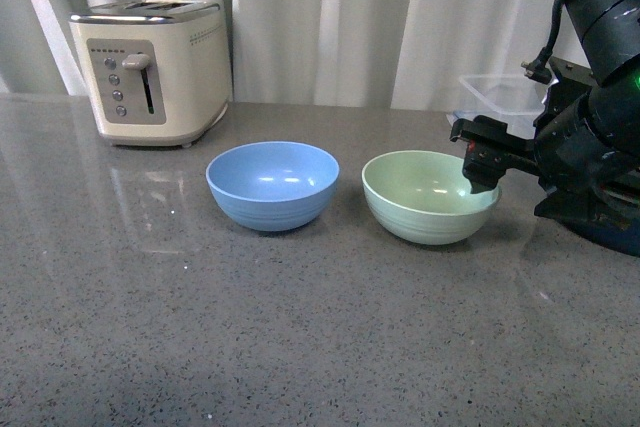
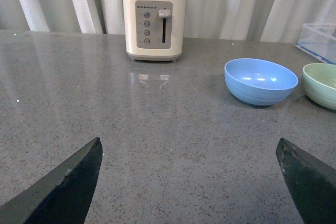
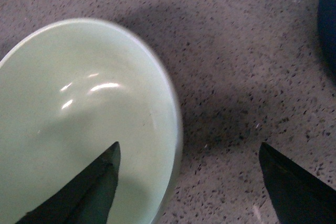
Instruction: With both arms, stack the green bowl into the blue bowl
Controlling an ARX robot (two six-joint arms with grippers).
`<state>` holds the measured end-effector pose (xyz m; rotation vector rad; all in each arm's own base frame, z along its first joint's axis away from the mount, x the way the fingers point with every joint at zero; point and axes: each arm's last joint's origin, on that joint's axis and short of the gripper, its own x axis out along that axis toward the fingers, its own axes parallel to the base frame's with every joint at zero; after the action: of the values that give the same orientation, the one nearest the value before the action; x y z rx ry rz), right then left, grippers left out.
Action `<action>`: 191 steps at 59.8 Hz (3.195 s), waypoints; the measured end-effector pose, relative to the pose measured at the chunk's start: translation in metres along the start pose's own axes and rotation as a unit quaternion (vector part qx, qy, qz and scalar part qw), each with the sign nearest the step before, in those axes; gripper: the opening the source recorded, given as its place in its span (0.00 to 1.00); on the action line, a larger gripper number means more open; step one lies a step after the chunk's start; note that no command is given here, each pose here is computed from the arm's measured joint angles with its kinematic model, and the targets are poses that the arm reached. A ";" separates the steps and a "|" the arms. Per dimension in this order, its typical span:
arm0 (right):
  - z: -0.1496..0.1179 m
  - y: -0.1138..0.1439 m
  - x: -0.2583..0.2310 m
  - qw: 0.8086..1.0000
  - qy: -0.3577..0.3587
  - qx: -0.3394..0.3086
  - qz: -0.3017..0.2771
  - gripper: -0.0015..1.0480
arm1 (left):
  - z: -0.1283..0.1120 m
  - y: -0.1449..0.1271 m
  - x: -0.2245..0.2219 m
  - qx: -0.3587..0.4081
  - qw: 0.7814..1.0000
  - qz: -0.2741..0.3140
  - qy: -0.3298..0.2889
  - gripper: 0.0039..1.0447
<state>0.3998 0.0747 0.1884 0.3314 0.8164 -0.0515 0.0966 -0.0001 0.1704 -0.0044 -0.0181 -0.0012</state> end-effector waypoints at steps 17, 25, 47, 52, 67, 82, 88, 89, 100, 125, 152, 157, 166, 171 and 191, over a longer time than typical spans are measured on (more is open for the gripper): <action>0.003 -0.004 0.017 0.998 0.028 -0.002 -0.051 0.25 | 0.000 0.000 0.000 0.000 1.000 0.000 0.000 0.94; 0.005 -0.003 0.017 0.998 0.029 0.003 -0.051 0.06 | 0.000 0.000 0.000 0.000 1.000 0.000 0.000 0.94; 0.028 0.024 -0.034 1.000 -0.026 -0.014 0.009 0.01 | 0.000 0.000 0.000 0.000 1.000 0.000 0.000 0.94; 0.033 0.042 -0.047 0.998 -0.043 -0.029 0.030 0.01 | 0.000 0.000 0.000 0.000 1.000 0.000 0.000 0.94; 0.025 0.137 -0.050 0.988 -0.063 -0.104 0.096 0.01 | 0.000 0.000 0.000 0.000 1.000 0.000 0.000 0.94; 0.022 0.153 -0.006 0.989 -0.050 -0.130 0.047 0.01 | 0.000 0.000 0.000 0.000 1.000 0.000 0.000 0.94; 0.019 0.153 0.004 0.989 -0.039 -0.139 0.035 0.03 | 0.000 0.000 0.000 0.000 1.000 0.000 0.000 0.94; 0.019 0.153 0.005 0.989 -0.037 -0.140 0.033 0.06 | 0.000 0.000 0.000 0.000 1.000 0.000 0.000 0.94; 0.022 0.154 -0.001 0.990 -0.037 -0.130 0.048 0.31 | 0.000 0.000 0.000 0.000 1.000 0.000 0.000 0.94; 0.030 0.095 -0.149 0.943 -0.268 -0.093 0.174 0.87 | 0.000 0.000 0.000 0.000 1.000 0.000 0.000 0.94; -0.078 -0.040 -0.151 0.904 -0.396 -0.158 0.030 0.11 | 0.000 0.000 0.000 0.000 1.000 0.000 0.000 0.94; -0.093 -0.055 -0.154 0.905 -0.394 -0.160 0.027 0.01 | 0.000 0.000 0.000 0.000 1.000 0.000 0.000 0.94; -0.114 -0.074 -0.156 0.907 -0.388 -0.161 0.025 0.01 | 0.000 0.000 0.000 0.000 1.000 0.000 0.000 0.94; -0.123 -0.082 -0.159 0.907 -0.389 -0.161 0.025 0.01 | 0.000 0.000 0.000 0.000 1.000 0.000 0.000 0.94; -0.152 -0.110 -0.168 0.906 -0.388 -0.164 0.034 0.01 | 0.000 0.000 0.000 0.000 1.000 0.000 0.000 0.94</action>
<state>0.1577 0.0044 0.1835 0.0019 0.0113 0.0206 0.0966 -0.0002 0.1704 -0.0044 -0.0181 -0.0016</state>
